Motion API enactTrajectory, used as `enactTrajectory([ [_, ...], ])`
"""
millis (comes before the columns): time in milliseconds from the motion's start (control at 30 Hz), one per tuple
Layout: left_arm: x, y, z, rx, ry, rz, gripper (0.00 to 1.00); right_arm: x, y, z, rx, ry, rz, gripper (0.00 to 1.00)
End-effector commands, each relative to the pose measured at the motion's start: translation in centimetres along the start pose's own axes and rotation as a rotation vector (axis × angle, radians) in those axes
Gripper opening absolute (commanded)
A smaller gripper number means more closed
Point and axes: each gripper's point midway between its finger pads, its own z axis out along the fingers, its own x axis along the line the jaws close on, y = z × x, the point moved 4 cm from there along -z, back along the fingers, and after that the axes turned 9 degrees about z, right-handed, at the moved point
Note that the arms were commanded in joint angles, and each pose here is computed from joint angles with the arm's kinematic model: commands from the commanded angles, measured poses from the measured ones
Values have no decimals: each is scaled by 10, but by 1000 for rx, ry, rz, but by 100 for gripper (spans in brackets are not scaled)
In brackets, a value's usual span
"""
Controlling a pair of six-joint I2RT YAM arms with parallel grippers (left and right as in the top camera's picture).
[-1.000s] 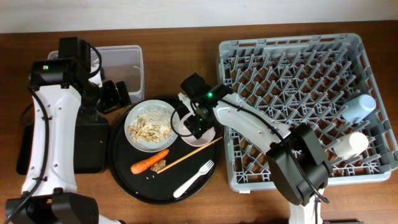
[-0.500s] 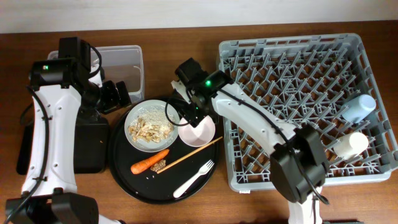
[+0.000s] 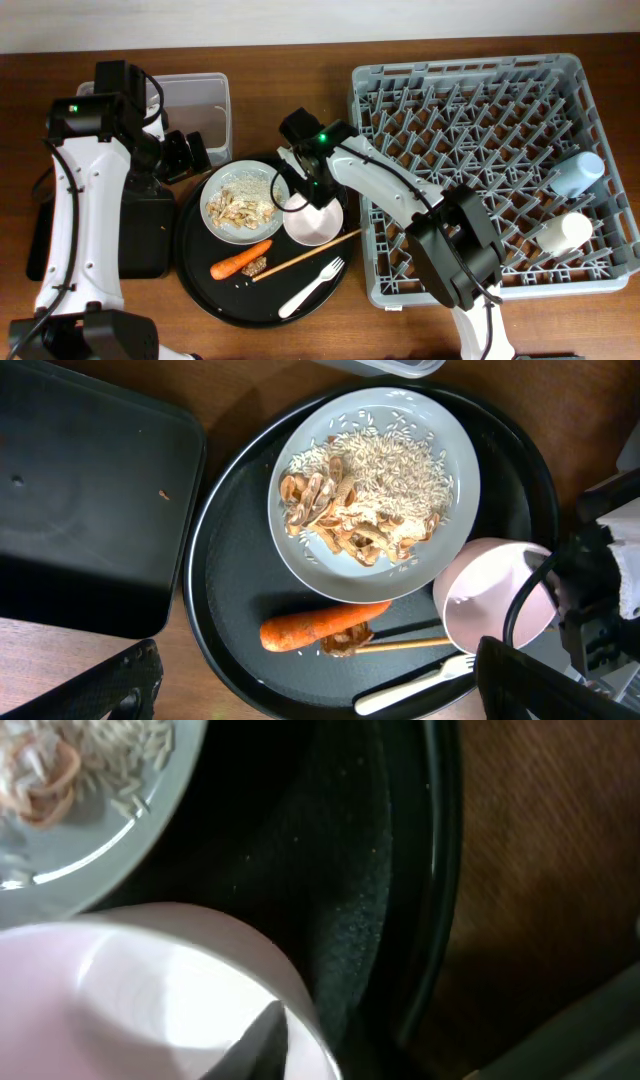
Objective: Sort waste into correct bins and load items into the dishwasher rack
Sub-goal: 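Reach the right gripper to the pink bowl and grasp its rim, then lift the pink bowl with the right gripper over the rack's back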
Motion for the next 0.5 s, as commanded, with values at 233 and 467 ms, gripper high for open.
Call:
enactTrajectory([
  [233, 2, 2, -3, -12, 7, -12, 99, -10, 14, -52, -103, -51, 74, 4],
  [467, 2, 1, -3, -9, 7, -12, 99, -71, 19, -187, -352, -372, 204, 4],
])
